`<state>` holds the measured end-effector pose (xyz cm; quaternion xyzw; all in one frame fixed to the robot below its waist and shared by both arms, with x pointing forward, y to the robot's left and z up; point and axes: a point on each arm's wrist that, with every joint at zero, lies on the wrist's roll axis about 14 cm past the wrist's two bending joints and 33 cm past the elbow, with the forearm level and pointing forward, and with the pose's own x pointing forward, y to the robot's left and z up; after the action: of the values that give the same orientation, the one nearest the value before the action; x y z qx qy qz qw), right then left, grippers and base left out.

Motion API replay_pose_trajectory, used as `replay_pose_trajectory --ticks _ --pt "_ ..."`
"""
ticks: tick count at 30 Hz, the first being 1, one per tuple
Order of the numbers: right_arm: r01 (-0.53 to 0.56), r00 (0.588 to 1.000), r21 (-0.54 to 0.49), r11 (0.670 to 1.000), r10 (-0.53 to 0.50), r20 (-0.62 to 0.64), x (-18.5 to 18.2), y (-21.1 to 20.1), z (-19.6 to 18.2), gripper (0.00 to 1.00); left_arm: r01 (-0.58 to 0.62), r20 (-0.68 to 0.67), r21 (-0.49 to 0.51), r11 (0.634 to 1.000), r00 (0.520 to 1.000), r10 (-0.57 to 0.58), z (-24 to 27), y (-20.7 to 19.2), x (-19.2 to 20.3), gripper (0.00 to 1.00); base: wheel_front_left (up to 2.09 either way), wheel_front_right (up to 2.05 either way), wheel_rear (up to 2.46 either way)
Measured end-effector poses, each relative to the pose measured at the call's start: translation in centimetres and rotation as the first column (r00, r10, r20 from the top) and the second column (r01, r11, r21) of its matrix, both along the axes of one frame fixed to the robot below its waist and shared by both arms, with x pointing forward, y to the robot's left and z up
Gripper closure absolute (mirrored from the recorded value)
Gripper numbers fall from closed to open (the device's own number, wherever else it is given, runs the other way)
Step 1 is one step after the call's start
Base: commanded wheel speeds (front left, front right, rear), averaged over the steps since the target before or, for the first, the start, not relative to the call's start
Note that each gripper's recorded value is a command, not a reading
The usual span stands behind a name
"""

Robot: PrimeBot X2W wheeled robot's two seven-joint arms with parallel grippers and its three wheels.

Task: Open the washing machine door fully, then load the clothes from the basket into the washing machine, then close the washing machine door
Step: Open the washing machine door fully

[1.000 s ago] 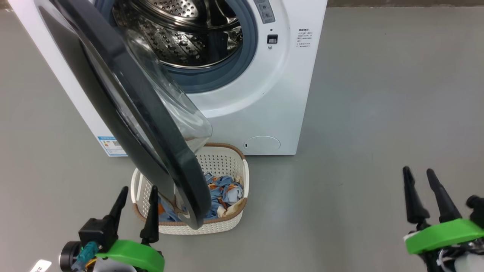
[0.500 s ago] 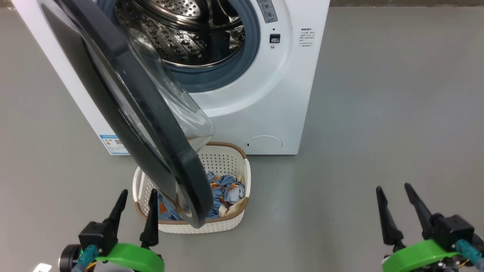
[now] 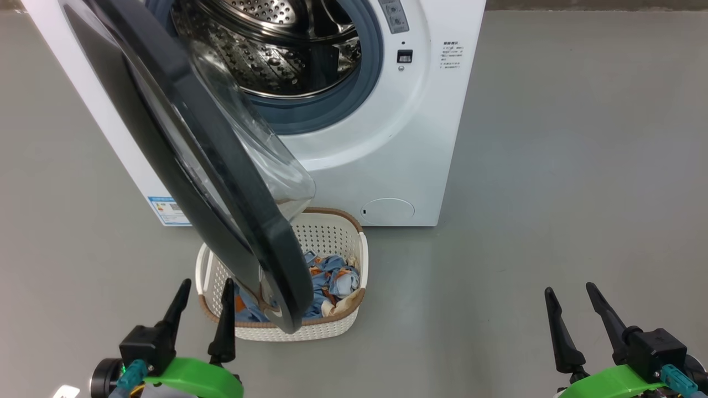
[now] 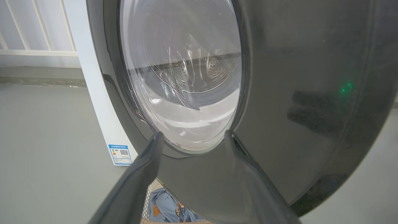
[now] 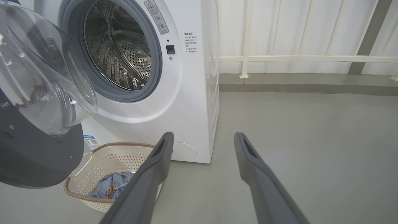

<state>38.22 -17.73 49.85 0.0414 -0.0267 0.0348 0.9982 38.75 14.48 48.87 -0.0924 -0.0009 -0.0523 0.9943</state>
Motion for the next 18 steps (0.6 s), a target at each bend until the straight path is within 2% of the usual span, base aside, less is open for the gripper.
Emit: replay_pose_trajectory --ticks 11,12,13,14,18 --pt "0.005 1.0 0.002 1.0 -0.005 0.008 -0.19 -0.06 0.28 0.0 0.007 0.002 0.001 1.0 1.0 -0.007 0.08 -0.26 -0.12 0.0 0.0 0.0 0.0" --pt "0.005 1.0 -0.001 1.0 -0.005 0.008 -0.19 -0.06 0.28 0.0 0.007 -0.001 0.0 1.0 1.0 -0.007 -0.03 -0.27 -0.2 0.07 0.0 0.0 0.0" --pt "0.004 1.0 -0.004 1.0 -0.004 0.009 -0.19 -0.06 0.29 0.0 0.007 -0.005 0.0 1.0 1.0 -0.007 -0.17 -0.28 -0.29 0.55 0.0 0.0 0.0" --pt "0.004 1.0 -0.005 1.0 -0.004 0.009 -0.18 -0.05 0.3 0.0 0.007 -0.007 0.0 1.0 1.0 -0.007 -0.27 -0.28 -0.34 0.98 0.0 0.0 0.0" --pt "0.005 1.0 -0.005 1.0 -0.005 0.01 -0.17 -0.07 0.32 0.0 0.008 -0.008 0.0 1.0 1.0 -0.008 -0.3 -0.3 -0.35 1.0 0.0 0.0 0.0"
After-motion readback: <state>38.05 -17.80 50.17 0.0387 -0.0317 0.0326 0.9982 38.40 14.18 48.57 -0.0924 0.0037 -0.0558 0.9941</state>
